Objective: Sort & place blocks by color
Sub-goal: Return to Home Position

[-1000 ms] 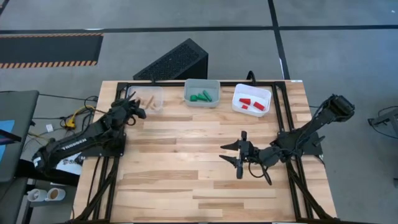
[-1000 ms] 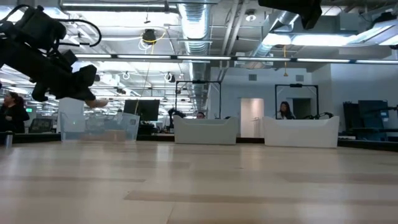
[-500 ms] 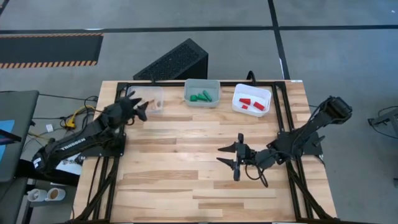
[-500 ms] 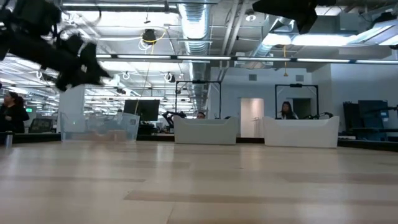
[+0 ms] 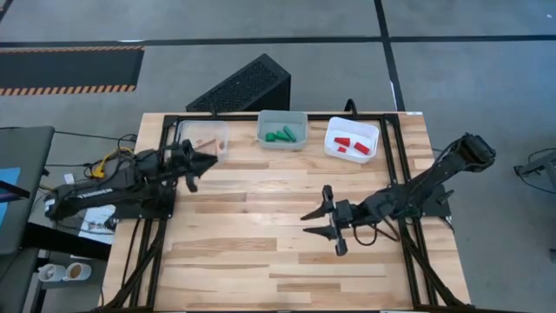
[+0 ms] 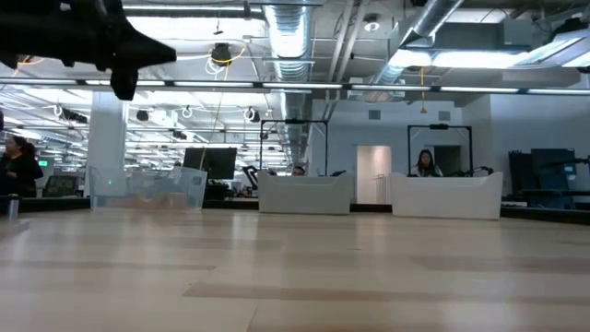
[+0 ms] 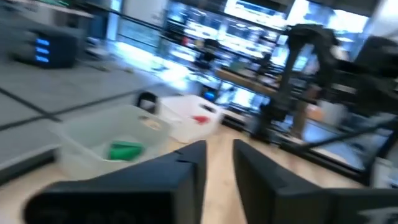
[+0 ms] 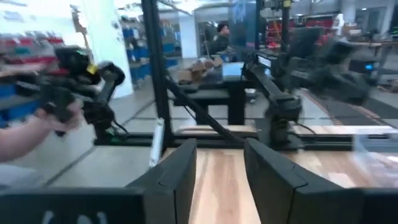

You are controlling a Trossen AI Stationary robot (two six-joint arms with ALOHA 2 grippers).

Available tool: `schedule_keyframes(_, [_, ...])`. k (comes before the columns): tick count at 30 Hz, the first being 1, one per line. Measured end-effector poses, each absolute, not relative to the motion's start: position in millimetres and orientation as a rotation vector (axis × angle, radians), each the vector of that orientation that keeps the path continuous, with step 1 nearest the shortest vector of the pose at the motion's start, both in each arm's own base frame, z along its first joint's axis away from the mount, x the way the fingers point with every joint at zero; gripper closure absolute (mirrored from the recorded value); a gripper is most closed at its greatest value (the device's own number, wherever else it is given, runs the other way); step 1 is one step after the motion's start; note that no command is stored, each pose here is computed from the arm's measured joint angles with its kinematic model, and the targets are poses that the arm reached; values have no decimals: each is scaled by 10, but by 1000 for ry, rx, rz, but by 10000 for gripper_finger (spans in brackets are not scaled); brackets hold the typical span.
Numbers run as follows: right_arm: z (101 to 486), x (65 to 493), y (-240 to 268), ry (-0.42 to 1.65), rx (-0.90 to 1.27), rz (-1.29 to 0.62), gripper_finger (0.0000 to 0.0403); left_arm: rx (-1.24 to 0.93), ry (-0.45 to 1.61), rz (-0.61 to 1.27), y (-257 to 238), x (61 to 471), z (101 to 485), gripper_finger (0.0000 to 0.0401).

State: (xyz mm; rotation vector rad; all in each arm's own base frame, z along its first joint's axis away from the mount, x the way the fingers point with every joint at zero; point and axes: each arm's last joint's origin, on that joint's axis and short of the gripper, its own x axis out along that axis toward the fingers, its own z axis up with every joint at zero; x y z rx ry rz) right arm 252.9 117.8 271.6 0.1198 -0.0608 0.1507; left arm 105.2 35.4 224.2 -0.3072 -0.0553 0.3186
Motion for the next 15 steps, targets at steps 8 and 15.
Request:
schedule_keyframes(8, [2831, 2392, 1010, -12, 76, 73, 272, -278, -132, 118, 57, 1099, 2348, 395])
schedule_keyframes(15, [3019, 2116, 828, 12, 61, -57, 292, -172, -154, 120, -81, 1086, 2378, 399])
